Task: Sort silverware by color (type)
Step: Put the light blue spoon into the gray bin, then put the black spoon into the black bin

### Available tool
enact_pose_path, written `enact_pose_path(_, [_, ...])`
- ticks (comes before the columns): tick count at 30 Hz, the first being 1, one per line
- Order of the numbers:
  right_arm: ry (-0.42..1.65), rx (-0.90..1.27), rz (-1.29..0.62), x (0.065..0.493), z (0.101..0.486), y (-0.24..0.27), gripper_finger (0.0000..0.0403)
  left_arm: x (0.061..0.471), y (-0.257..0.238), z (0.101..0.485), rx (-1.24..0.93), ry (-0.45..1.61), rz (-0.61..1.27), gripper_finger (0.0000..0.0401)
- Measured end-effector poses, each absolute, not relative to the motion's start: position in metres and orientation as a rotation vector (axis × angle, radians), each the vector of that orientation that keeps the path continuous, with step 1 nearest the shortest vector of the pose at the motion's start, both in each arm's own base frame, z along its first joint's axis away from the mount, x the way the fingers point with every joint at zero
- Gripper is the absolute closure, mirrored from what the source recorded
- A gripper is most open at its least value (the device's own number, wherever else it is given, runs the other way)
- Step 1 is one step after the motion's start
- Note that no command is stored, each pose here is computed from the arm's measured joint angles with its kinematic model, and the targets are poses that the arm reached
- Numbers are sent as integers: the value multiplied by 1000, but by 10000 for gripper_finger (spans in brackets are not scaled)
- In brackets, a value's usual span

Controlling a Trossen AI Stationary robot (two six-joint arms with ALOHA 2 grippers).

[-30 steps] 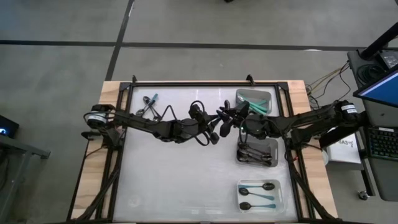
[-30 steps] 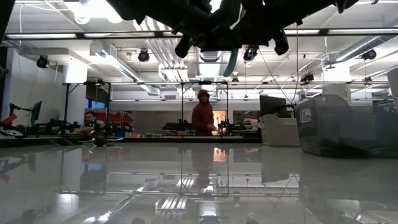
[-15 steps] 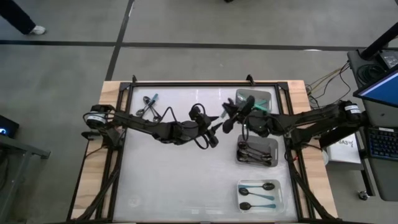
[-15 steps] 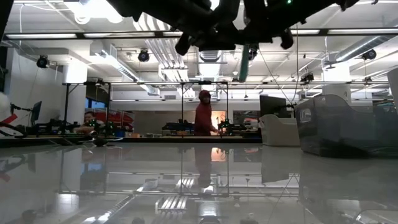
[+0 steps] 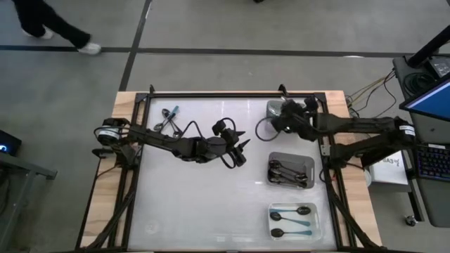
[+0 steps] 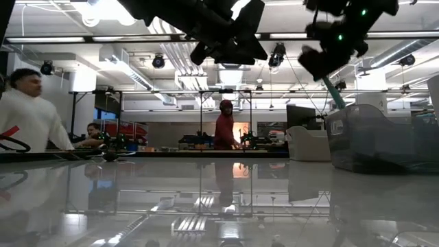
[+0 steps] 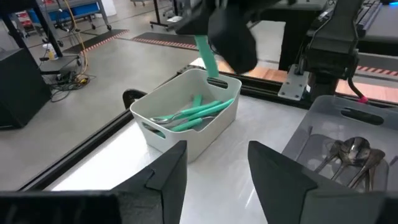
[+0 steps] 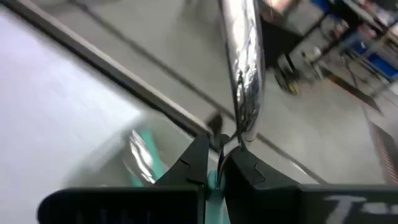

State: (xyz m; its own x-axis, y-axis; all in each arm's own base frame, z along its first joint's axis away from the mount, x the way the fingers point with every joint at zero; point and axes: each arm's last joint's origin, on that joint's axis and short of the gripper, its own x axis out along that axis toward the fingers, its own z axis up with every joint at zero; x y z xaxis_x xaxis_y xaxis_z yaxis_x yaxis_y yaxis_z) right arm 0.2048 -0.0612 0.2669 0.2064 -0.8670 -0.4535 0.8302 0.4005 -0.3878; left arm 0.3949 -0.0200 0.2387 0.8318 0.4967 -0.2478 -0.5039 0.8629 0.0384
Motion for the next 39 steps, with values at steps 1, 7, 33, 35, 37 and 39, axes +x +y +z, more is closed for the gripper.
enact_pose_path(1, [721, -63, -1199, 204, 263, -67, 388, 395, -20, 239, -29, 255, 530, 251])
enact_pose_path(7, [907, -61, -1231, 207, 239, -97, 388, 395, -20, 239, -28, 255, 531, 258])
enact_pose_path(33, [823, 214, -955, 206, 261, -89, 310, 351, -6, 210, 222, 862, 588, 260])
enact_pose_path(35, [787, 222, -905, 204, 269, -81, 310, 339, 0, 203, 236, 999, 605, 260])
enact_pose_path(37, [758, 217, -871, 202, 275, -74, 310, 326, 7, 197, 236, 1131, 643, 260])
enact_pose_path(39, [738, 207, -844, 200, 279, -68, 310, 312, 15, 191, 244, 1262, 682, 261])
